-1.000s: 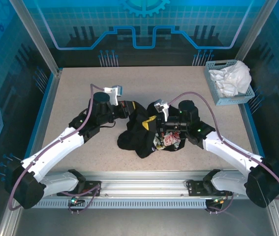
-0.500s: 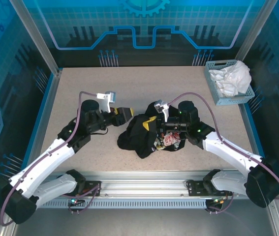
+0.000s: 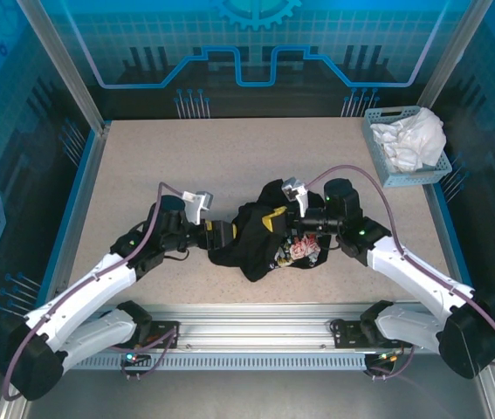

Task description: Fold the inside-out t-shirt

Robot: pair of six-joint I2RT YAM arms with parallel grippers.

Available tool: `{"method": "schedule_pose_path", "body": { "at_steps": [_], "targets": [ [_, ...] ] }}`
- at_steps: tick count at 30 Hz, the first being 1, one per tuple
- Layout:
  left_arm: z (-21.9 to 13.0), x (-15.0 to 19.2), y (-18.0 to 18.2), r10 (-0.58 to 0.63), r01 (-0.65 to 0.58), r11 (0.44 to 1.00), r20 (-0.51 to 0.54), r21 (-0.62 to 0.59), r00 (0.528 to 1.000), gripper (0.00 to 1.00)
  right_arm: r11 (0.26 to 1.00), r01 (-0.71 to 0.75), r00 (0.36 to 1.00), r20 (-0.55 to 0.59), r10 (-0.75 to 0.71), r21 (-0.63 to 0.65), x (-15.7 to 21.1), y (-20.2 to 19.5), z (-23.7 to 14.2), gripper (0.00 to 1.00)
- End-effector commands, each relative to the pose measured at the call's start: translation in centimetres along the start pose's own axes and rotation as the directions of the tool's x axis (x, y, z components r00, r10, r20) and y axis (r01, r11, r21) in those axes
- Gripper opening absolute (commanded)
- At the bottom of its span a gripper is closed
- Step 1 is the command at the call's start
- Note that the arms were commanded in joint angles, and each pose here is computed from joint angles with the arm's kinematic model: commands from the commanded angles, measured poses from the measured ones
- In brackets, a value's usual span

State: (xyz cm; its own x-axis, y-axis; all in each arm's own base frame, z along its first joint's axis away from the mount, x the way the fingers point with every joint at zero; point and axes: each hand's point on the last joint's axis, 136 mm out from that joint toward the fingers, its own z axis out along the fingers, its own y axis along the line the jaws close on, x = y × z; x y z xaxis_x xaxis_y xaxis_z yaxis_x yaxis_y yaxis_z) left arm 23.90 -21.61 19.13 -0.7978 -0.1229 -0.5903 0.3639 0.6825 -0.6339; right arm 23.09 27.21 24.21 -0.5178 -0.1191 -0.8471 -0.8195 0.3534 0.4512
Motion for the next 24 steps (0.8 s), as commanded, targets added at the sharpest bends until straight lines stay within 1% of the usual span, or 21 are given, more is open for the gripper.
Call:
{"method": "schedule_pose_path", "body": {
  "at_steps": [1,6,11,12,15,19,21,24],
  "targets": [
    [0.6,0.4,-1.7,0.027,-0.025,0.994,-0.020,0.105,0.999,0.69,1.000,0.003,1.000,-0.001,-0.003,0.013,0.1,-0.3,-0.5,0.00],
    [1.5,0.2,-2.8,0.051,-0.047,0.990,-0.024,0.134,0.998,0.66,1.000,-0.002,1.000,-0.002,0.002,0.010,0.2,-0.4,-0.4,0.00],
    [2.6,-0.3,-3.3,0.055,-0.050,0.988,-0.036,0.146,0.998,0.60,1.000,-0.004,1.000,-0.002,0.004,0.004,0.3,-0.3,-0.4,0.00],
    [2.7,-0.5,-3.1,0.051,-0.046,0.990,-0.031,0.135,0.998,0.57,1.000,-0.002,1.000,-0.003,0.002,0.003,0.4,-0.3,-0.4,0.00],
    [3.0,-1.4,-2.9,0.052,-0.052,0.993,-0.003,0.110,0.999,0.43,1.000,0.003,1.000,-0.008,-0.003,0.004,0.6,-0.3,-0.5,0.00],
    [3.0,-2.3,-3.1,0.064,-0.066,0.992,0.029,0.105,0.998,0.27,1.000,0.014,1.000,-0.015,-0.014,0.005,1.0,-0.2,-0.8,0.00],
    [2.7,-2.7,-3.2,0.073,-0.077,0.992,0.045,0.102,0.996,0.23,1.000,0.016,1.000,-0.020,-0.016,0.011,1.2,-0.3,-0.9,0.00],
    [2.5,-3.2,-3.4,0.081,-0.087,0.991,0.062,0.103,0.995,0.19,1.000,0.017,1.000,-0.021,-0.016,0.016,1.3,-0.3,-1.0,0.00]
  ]
}}
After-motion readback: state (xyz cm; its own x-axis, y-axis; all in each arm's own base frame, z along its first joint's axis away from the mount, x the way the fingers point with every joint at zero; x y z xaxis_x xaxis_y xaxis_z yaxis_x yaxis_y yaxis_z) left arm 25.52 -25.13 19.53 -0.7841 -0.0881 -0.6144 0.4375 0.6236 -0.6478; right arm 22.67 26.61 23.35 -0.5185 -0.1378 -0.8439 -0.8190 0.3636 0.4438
